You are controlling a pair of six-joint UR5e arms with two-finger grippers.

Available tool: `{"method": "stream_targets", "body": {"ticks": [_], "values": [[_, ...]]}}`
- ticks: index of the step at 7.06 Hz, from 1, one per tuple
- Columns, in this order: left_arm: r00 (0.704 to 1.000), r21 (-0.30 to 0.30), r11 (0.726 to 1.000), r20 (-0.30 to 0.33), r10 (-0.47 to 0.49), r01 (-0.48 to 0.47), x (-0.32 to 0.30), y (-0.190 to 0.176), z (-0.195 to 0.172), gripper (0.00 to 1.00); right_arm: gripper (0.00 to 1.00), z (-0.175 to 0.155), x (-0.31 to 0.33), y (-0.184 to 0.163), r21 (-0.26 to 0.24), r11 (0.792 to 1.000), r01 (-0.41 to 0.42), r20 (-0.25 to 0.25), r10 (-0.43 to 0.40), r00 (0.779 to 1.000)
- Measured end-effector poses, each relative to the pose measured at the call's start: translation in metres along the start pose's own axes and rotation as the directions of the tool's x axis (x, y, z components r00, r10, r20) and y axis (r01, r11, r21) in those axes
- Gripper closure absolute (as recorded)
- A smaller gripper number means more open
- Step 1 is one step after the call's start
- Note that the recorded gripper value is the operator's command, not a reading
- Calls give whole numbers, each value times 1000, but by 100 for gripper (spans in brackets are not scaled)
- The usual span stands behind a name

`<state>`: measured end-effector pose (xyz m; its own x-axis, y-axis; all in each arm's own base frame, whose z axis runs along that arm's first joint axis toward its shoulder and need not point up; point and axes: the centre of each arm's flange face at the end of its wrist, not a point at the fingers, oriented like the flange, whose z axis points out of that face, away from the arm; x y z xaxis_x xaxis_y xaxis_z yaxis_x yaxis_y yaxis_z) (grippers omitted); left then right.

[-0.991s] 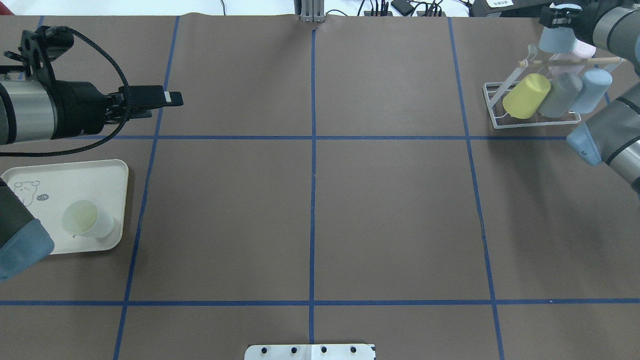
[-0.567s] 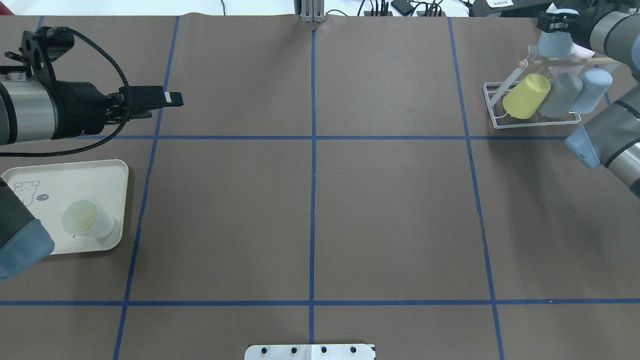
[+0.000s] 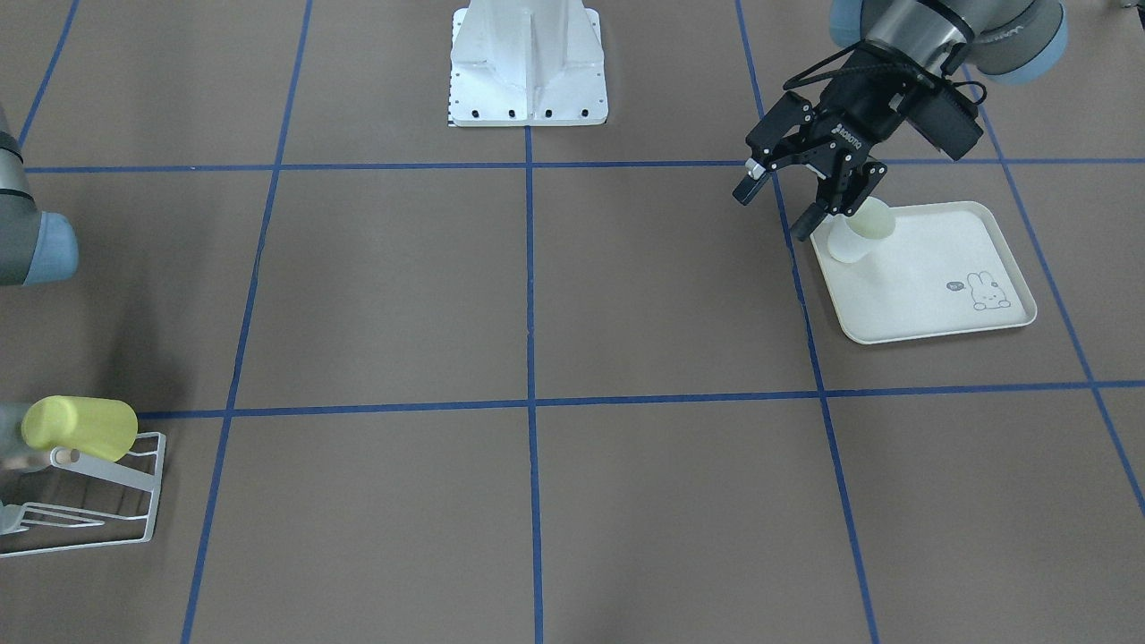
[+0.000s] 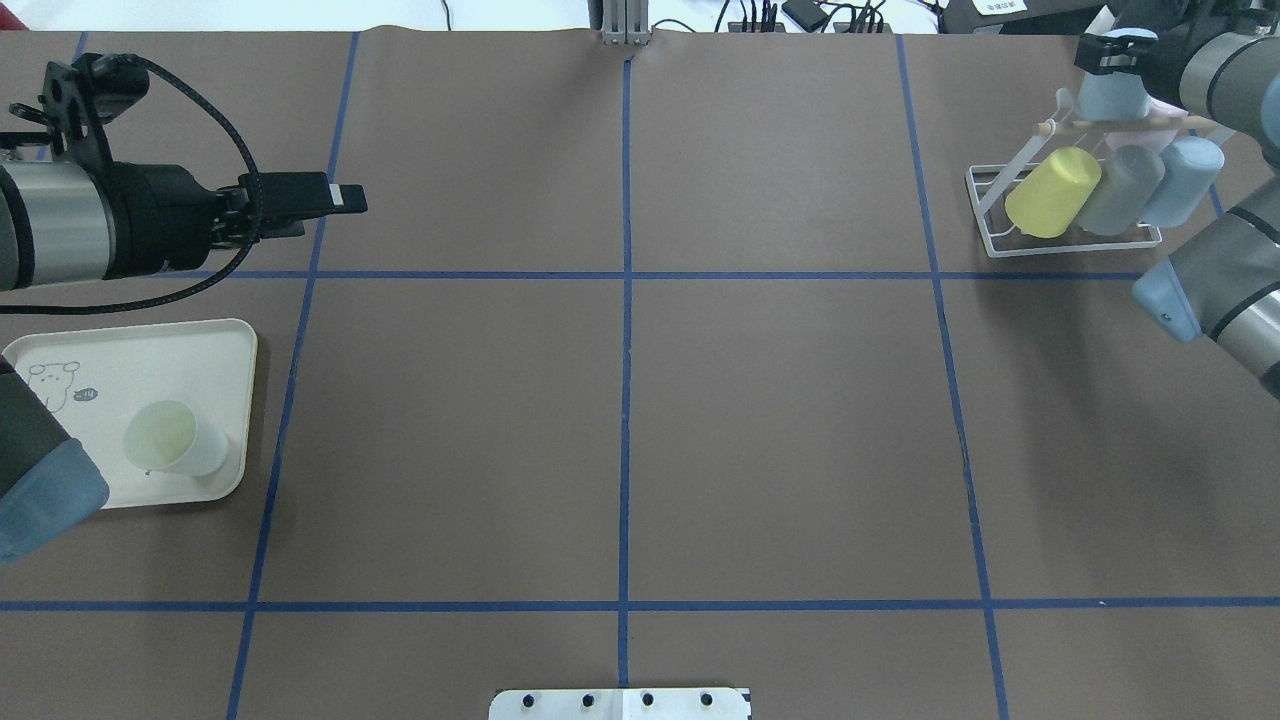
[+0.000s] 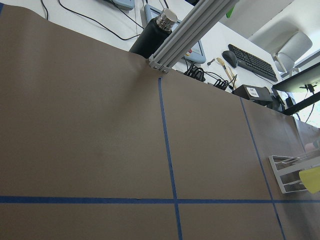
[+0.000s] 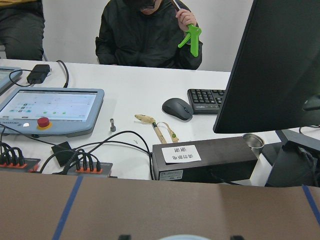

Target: Transfer IKEA cup to right arm and place on rack

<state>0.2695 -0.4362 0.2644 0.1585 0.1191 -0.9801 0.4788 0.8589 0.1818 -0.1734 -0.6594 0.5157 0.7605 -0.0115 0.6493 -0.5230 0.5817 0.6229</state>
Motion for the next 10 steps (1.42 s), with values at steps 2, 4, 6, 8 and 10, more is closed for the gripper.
{"method": "stream_targets", "body": {"ticks": [2, 4, 6, 8, 10], "values": [[1000, 0, 1000, -1, -1, 1, 1, 0, 0, 0, 100, -1, 1, 0, 4, 1000, 1, -2, -1, 1000], [1000, -1, 1000, -2, -1, 1, 1, 0, 0, 0, 100, -4, 7, 2, 25, 1000, 0, -5, 0, 1000], [1000, -3, 1000, -4, -1, 1, 2, 0, -1, 0, 100, -10, 22, 9, 72, 997, -1, -25, 3, 1000], [1000, -4, 1000, -5, -2, 2, 2, 0, -2, 0, 100, -13, 31, 10, 119, 993, 1, -56, 6, 998], [1000, -5, 1000, 0, -4, 4, 0, 0, 0, 0, 100, -15, 33, 7, 156, 988, 2, -83, 11, 997]]}}
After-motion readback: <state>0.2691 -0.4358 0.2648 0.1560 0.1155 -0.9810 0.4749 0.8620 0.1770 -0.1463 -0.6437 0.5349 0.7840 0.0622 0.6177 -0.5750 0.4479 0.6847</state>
